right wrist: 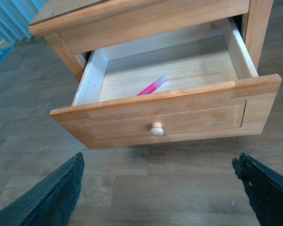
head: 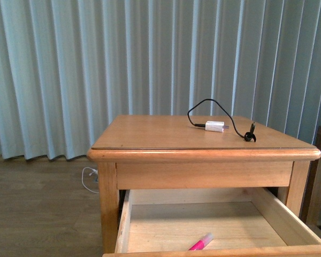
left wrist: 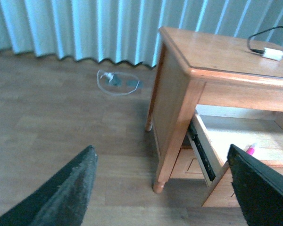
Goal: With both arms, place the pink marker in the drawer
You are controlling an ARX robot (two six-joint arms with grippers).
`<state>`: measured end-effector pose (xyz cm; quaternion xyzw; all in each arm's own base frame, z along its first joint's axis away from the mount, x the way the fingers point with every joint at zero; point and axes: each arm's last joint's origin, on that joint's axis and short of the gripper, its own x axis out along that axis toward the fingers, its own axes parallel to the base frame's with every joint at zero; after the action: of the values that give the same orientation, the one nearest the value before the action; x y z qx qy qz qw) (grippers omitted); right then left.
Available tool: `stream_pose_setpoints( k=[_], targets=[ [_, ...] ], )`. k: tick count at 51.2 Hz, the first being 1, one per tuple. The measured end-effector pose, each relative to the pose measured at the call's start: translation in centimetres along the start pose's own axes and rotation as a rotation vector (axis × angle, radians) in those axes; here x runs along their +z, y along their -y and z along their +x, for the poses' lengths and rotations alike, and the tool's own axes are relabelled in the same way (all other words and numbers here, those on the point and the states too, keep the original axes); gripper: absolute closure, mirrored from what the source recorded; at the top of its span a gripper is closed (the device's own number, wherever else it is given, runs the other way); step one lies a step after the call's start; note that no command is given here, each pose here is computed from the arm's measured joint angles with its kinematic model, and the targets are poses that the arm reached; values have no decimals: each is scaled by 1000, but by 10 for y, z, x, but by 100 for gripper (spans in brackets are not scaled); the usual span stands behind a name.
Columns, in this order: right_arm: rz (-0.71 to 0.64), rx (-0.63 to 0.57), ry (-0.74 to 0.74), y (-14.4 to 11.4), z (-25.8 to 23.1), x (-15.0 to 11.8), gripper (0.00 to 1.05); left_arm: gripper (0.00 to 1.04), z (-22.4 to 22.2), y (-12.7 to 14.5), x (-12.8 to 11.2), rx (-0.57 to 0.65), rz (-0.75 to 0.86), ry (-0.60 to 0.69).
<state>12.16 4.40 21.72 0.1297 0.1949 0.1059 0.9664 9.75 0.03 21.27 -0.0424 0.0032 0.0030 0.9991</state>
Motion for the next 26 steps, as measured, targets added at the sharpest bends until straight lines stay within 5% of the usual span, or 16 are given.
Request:
stream_pose_setpoints(
  k=[20, 26],
  targets=[
    [0, 0, 0, 0, 0, 0, 8, 100, 1, -2, -27, -6, 74, -1],
    [0, 0, 0, 0, 0, 0, 8, 101, 1, -2, -31, -6, 77, -1]
  ],
)
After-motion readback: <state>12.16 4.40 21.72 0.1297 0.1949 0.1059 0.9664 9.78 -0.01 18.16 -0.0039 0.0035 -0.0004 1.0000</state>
